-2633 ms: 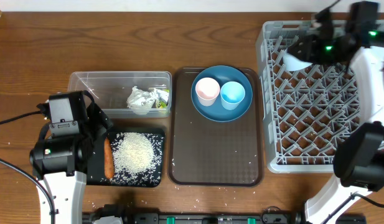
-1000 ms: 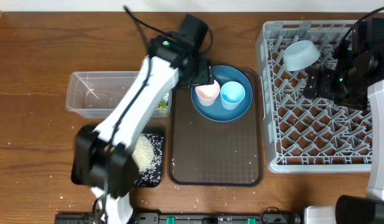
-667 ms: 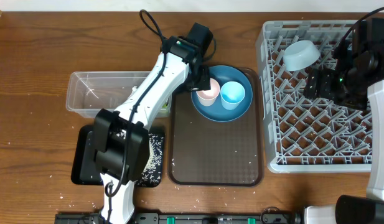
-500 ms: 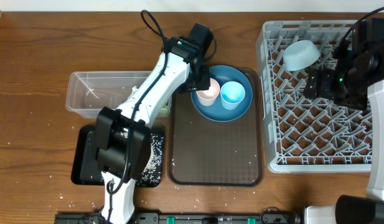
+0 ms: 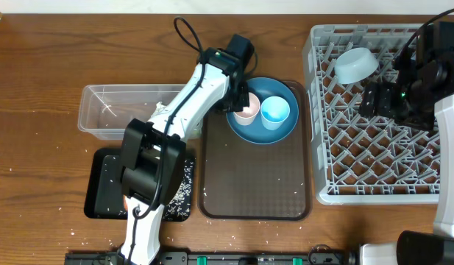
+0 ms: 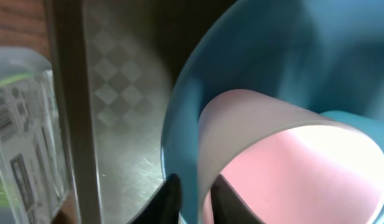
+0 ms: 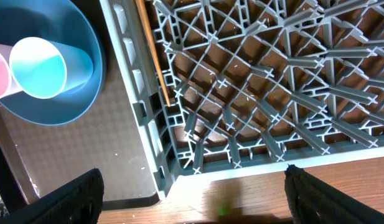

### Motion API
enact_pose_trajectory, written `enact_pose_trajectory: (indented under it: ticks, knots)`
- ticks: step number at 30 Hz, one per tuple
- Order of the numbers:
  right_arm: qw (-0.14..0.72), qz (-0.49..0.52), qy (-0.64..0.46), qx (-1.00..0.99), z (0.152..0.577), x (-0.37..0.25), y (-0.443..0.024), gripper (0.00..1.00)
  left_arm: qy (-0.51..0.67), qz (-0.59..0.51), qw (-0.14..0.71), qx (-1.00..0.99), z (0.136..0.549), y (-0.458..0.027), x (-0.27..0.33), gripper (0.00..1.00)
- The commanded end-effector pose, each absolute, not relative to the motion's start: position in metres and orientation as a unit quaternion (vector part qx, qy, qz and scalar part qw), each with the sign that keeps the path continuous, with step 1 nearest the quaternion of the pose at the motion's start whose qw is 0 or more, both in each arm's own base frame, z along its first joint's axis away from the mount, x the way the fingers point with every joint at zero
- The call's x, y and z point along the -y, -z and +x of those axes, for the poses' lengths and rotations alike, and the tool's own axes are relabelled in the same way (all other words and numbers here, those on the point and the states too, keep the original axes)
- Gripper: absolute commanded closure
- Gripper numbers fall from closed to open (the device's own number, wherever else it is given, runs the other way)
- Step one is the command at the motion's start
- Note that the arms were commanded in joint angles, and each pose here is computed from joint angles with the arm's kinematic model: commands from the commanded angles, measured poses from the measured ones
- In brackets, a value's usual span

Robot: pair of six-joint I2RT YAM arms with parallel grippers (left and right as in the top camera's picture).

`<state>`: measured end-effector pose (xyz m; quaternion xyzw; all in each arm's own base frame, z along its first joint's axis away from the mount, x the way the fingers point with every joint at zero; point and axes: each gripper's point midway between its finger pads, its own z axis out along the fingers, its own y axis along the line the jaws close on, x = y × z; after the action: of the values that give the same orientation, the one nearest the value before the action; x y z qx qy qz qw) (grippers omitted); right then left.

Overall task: Sort waste into correct bins and load items into the dishwasher rack
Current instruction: 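Reach left gripper to the pink cup on the blue plate and grasp, then lift pink cup with left gripper and bring it toward the right gripper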

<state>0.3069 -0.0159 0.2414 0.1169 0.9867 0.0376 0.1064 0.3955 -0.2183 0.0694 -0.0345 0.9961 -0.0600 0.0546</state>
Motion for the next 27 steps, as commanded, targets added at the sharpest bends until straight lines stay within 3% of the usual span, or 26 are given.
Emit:
enact_pose_trajectory:
  ticks: [1, 10, 19, 23, 27]
  knots:
    - [0.107, 0.117, -0.032, -0.987, 0.307, 0.016, -0.242, 0.09, 0.051, -0.029, 0.051, -0.997, 0.393, -0.064, 0.217, 0.91]
    - [0.108, 0.118, -0.032, -0.987, 0.307, 0.016, -0.242, 0.03, 0.047, -0.037, 0.082, -0.995, 0.405, -0.079, 0.209, 0.94]
    - [0.114, 0.117, -0.032, -0.986, 0.310, 0.016, -0.243, 0.01, 0.095, -0.076, 0.199, -0.972, 0.429, -0.186, 0.178, 0.94]
    - [0.117, 0.055, -0.069, -0.989, 0.312, 0.002, -0.245, 0.01, 0.176, -0.077, 0.226, -0.955, 0.413, -0.246, 0.168, 0.94]
    - [0.168, -0.147, -0.271, -0.936, 0.311, -0.073, -0.273, 0.01, 0.355, -0.023, 0.198, -0.913, 0.379, -0.307, 0.181, 0.94]
